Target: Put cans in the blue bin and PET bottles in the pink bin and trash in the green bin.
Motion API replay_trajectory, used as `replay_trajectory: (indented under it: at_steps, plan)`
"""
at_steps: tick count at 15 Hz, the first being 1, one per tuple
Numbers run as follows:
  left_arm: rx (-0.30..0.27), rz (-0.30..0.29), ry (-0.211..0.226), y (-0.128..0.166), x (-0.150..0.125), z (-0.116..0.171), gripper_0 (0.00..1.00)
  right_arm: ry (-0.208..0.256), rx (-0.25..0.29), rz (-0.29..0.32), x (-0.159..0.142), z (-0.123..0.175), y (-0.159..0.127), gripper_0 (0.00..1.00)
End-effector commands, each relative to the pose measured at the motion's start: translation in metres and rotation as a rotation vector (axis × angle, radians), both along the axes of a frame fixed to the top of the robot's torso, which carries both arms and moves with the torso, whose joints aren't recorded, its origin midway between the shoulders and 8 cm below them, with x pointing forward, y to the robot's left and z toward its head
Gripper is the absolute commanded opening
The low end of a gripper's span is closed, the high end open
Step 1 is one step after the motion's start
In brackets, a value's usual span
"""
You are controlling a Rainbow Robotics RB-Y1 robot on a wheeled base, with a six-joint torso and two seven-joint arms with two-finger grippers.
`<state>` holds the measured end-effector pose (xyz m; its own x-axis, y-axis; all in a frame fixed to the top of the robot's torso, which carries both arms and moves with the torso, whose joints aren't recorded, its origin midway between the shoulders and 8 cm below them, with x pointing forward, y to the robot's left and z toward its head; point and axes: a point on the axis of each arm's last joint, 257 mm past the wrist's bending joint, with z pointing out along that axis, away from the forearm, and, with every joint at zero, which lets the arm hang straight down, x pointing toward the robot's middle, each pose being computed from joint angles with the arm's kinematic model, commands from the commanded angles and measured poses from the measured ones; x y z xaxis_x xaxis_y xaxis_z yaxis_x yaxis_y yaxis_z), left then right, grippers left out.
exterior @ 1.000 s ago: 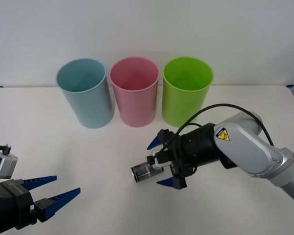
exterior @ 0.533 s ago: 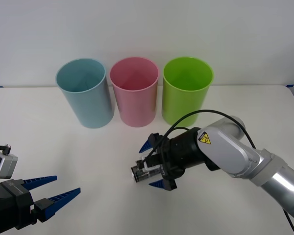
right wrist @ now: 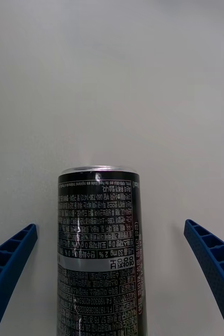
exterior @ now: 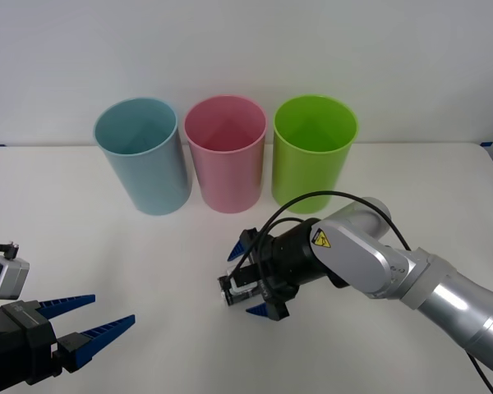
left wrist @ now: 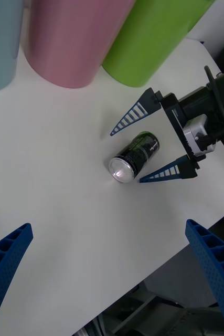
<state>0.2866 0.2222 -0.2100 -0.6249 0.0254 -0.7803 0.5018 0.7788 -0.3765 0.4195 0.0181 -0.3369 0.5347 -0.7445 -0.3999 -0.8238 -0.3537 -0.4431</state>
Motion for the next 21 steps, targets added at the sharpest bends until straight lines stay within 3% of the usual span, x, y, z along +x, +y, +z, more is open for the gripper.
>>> replay_trajectory:
  at_steps: [1,3,4,8,12,15,17,21]
  plan:
    - [0.000,0.000,0.000,0.000,0.000,0.000,1.00,-0.020,-0.006,0.010,0.002,0.000,0.003,0.50]
    - [0.000,0.000,0.000,0.000,0.000,0.000,1.00,-0.048,-0.029,0.015,0.005,-0.003,0.003,0.03]
    - [0.000,0.000,0.000,0.000,0.000,0.000,1.00,-0.064,-0.042,0.019,0.008,-0.004,0.002,0.00]
    - [0.000,0.000,0.000,0.000,0.000,0.000,1.00,-0.085,-0.090,0.025,0.015,-0.015,-0.007,0.00]
    - [0.000,0.000,0.000,0.000,0.000,0.000,1.00,-0.089,-0.093,0.034,0.013,-0.017,-0.006,0.00]
    - [0.000,0.000,0.000,0.000,0.000,0.000,1.00,-0.075,-0.017,0.025,0.011,-0.005,0.004,0.00]
    - [0.000,0.000,0.000,0.000,0.000,0.000,1.00,-0.045,0.065,0.013,0.004,0.010,0.007,0.00]
    - [0.000,0.000,0.000,0.000,0.000,0.000,1.00,-0.029,0.237,-0.042,-0.017,0.040,-0.006,0.00]
